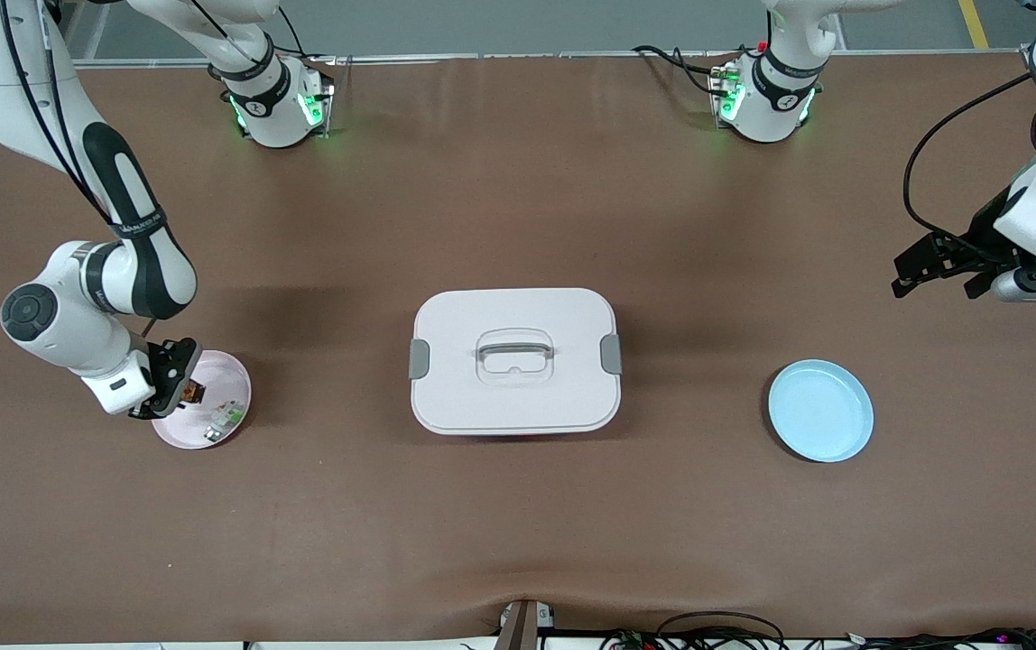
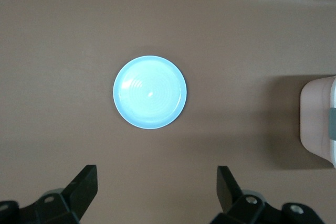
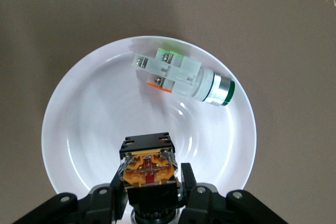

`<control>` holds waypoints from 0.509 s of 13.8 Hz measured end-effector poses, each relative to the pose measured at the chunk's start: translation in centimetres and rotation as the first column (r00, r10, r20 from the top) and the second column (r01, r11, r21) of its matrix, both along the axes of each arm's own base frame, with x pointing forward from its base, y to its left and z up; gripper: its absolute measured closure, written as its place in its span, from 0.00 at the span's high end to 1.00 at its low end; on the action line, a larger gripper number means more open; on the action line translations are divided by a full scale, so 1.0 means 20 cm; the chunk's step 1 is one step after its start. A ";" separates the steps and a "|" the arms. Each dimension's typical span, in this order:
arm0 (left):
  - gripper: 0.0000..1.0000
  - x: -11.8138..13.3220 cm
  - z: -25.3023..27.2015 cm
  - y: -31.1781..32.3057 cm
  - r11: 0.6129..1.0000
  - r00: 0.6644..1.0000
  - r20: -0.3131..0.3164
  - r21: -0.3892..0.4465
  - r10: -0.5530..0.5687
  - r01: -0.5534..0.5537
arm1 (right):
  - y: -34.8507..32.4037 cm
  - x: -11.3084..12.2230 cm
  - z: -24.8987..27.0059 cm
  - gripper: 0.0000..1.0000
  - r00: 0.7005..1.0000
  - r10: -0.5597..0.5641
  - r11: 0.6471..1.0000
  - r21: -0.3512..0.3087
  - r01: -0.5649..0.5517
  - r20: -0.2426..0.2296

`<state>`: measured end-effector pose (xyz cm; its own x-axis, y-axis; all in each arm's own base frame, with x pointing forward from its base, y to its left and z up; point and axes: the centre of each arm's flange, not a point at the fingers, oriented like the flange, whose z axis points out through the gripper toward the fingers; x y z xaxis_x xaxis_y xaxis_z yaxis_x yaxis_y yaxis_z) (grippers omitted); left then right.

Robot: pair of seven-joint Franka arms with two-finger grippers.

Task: Transfer orange switch to right arm and place
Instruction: 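Lower the switch onto the white plate and open the right gripper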

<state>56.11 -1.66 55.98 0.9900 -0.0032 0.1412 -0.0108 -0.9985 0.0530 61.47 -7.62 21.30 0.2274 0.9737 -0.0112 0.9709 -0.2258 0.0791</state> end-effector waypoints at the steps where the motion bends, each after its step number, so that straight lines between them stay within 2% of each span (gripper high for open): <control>1: 1.00 0.00 0.03 0.00 1.000 1.000 -0.002 0.018 -0.007 0.007 | 0.00 0.00 -0.02 0.44 1.000 0.003 1.000 -0.001 -0.003 0.002; 7: 1.00 0.07 0.24 -0.02 0.999 0.996 -0.084 0.046 -0.017 0.021 | 0.01 0.00 -0.13 0.44 1.000 0.010 1.000 -0.001 -0.010 0.006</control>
<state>57.52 -1.98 60.68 0.9980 -0.0266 0.0569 -0.0271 -0.9996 0.0081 61.40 -7.48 18.76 0.2178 0.9759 -0.0108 0.9726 -0.2161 0.0856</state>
